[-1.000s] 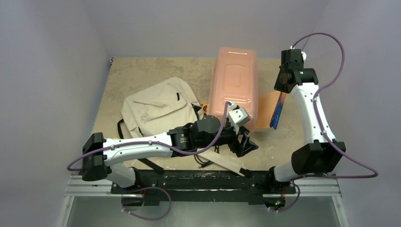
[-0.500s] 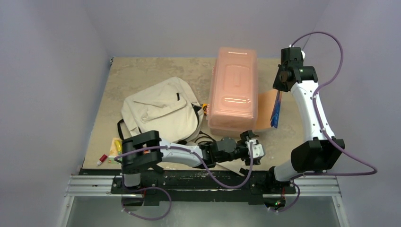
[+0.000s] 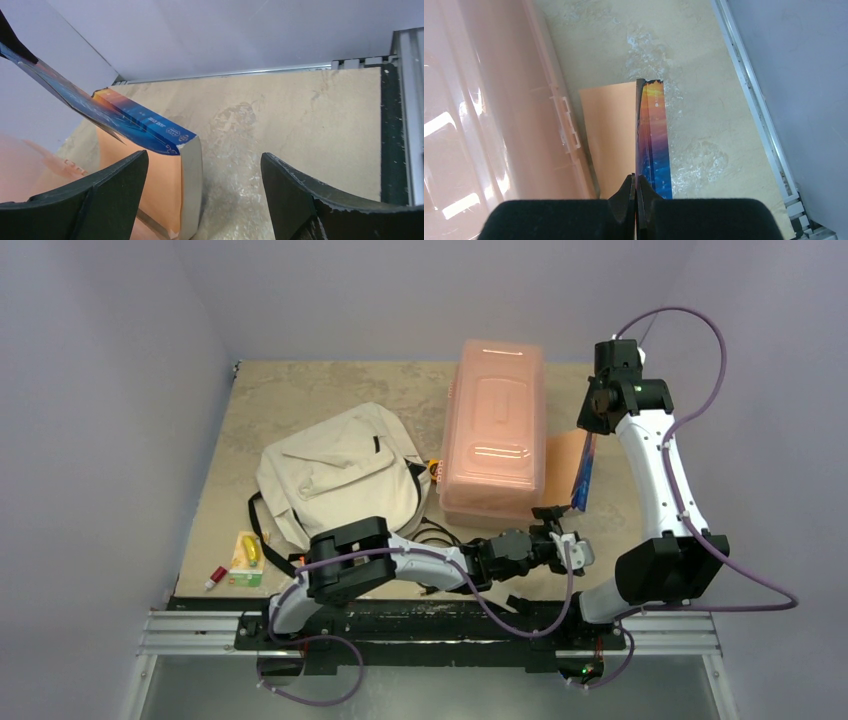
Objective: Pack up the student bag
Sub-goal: Pick up the book from the center of the board.
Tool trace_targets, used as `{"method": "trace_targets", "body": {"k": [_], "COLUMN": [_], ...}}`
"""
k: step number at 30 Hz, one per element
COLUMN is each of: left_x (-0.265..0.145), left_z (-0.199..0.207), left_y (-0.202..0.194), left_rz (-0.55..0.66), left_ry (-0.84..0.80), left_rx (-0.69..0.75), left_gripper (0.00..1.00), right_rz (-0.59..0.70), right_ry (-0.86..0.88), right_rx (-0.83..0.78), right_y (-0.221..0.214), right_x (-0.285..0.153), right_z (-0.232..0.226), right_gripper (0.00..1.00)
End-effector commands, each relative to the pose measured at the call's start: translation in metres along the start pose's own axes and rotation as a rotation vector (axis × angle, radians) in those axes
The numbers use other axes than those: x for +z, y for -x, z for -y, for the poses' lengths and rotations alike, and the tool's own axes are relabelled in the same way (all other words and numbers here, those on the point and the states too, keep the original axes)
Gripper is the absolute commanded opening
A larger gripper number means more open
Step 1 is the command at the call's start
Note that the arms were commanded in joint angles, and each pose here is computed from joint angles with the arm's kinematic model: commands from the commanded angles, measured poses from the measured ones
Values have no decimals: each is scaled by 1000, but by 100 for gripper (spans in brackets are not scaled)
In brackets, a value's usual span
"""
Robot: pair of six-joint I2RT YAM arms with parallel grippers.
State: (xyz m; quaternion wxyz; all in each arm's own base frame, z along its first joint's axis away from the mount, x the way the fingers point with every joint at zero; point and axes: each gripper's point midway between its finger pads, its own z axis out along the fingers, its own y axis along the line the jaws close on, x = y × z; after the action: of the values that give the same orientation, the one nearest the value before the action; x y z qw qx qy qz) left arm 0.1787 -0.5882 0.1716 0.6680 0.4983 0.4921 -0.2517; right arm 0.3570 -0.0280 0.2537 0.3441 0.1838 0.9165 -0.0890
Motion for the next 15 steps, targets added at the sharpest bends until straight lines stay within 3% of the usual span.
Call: {"method": "trace_targets", "body": {"k": [1,10,15], "left_x": [17,36,37], "left_z": [-18,-24,-33], "left_y": [9,-20,-33], "left_rz": [34,-32,-53], "left_ry": [116,182,267], "left_rx": [29,-12,-46], "left_gripper": [82,81,74], "right_rz": [129,131,126], "right_ry": [53,60,59], "right_rx": [45,41,40], "right_y": [31,31,29], "right_x": [-32,-34,-32], "right_z": [-2,-1,-2], "right_gripper": [0,0,0]}}
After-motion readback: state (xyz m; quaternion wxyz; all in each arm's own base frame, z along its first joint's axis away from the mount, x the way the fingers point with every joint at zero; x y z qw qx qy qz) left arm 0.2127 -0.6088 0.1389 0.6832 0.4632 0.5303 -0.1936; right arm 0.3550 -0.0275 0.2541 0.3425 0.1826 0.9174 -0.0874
